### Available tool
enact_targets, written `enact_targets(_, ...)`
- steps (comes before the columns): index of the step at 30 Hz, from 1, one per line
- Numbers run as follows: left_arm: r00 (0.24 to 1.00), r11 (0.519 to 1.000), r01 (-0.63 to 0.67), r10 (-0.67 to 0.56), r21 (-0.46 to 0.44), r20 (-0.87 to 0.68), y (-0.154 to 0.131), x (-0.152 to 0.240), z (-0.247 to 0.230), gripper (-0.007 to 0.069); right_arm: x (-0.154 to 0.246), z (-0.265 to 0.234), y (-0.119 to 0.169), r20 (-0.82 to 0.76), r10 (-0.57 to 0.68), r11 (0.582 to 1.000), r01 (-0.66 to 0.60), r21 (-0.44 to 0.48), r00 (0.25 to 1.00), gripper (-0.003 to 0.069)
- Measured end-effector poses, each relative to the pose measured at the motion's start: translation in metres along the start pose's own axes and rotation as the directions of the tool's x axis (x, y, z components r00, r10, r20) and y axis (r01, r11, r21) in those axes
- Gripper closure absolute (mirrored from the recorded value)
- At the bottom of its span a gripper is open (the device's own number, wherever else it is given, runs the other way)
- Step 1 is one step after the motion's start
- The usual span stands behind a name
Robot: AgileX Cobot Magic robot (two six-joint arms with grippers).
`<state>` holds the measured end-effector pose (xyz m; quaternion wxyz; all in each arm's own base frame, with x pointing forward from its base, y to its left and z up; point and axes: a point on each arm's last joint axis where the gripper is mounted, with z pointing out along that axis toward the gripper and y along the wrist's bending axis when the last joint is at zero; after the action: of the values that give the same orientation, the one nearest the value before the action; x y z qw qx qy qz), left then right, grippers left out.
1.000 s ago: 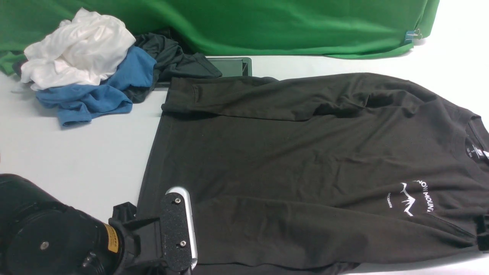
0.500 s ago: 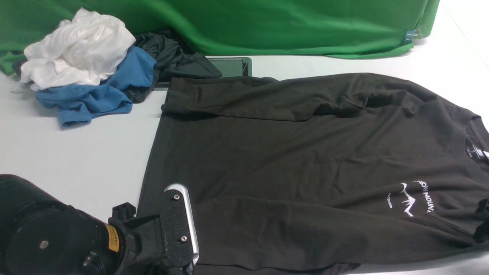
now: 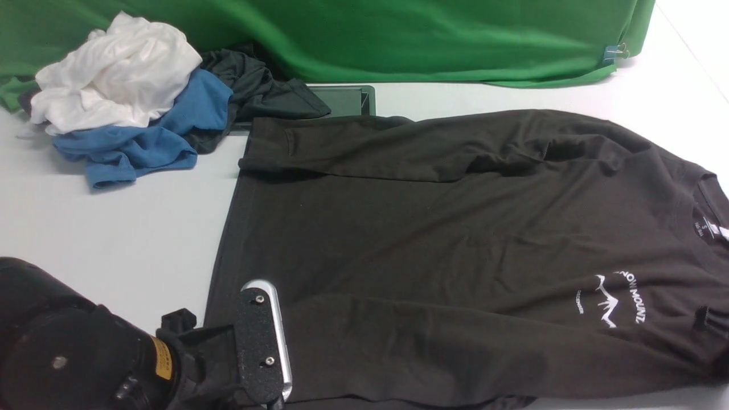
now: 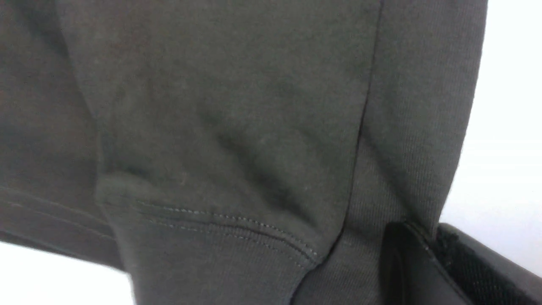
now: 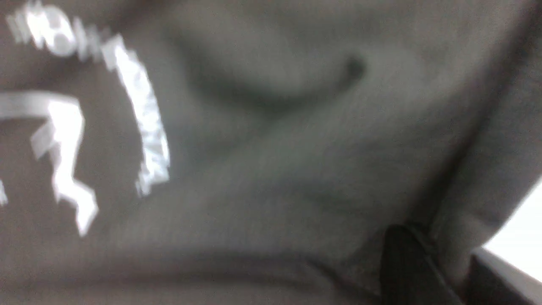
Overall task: Fold a long-sleeved shirt on a white desktop.
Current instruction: 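Grasp the near edge of the shirt at its hem and shoulder corners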
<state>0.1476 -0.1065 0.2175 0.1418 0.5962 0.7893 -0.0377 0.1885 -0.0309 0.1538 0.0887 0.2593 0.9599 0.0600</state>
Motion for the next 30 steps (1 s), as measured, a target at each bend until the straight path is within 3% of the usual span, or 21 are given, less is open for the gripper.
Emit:
enact_targets(5, 1.000, 1.000, -0.008, 0.008, 0.008, 0.005, -0.003, -0.001, -0.023, 0.0599, 0.017, -0.027, -0.007, -0.051, -0.038, 0.997, 0.041, 0.065, 0.998, 0.0578)
enact_targets(10, 0.997, 0.996, -0.002, 0.009, 0.092, -0.080, -0.014, 0.009, -0.031, 0.0599, 0.035, -0.051, -0.016, -0.087, -0.039, 0.989, 0.051, 0.139, 0.995, 0.0563)
enact_targets(12, 0.996, 0.997, -0.005, 0.012, 0.076, -0.085, -0.012, 0.010, -0.031, 0.0599, 0.035, -0.056, -0.016, -0.063, -0.032, 0.990, 0.040, 0.133, 0.997, 0.0548)
enact_targets(16, 0.999, 0.998, 0.019, -0.021, -0.061, -0.027, 0.002, 0.002, -0.031, 0.0599, 0.021, -0.066, -0.010, 0.018, -0.028, 0.994, 0.026, 0.110, 0.999, 0.0528)
enact_targets(20, 1.000, 0.991, 0.011, -0.014, -0.131, -0.027, 0.024, -0.012, -0.030, 0.0599, -0.007, -0.074, 0.003, 0.059, -0.025, 0.997, 0.021, 0.072, 0.998, 0.0524)
enact_targets(24, 0.995, 0.974, 0.095, -0.096, -0.204, 0.006, 0.072, -0.029, -0.029, 0.0599, -0.052, -0.074, 0.020, 0.090, -0.050, 0.998, 0.047, 0.037, 0.995, 0.0522)
enact_targets(25, 0.994, 0.972, 0.105, -0.106, -0.210, 0.008, 0.076, -0.028, -0.029, 0.0599, -0.054, -0.074, 0.021, 0.090, -0.052, 0.998, 0.049, 0.034, 0.995, 0.0522)
enact_targets(27, 0.986, 0.959, 0.163, -0.167, -0.232, 0.001, 0.110, -0.030, -0.023, 0.0599, -0.080, -0.071, 0.031, 0.079, -0.082, 0.997, 0.081, 0.018, 0.994, 0.0519)
enact_targets(30, 0.977, 0.959, 0.201, -0.210, -0.203, -0.024, 0.125, -0.029, -0.014, 0.0599, -0.086, -0.064, 0.037, 0.038, -0.130, 0.992, 0.130, 0.005, 0.991, 0.0518)
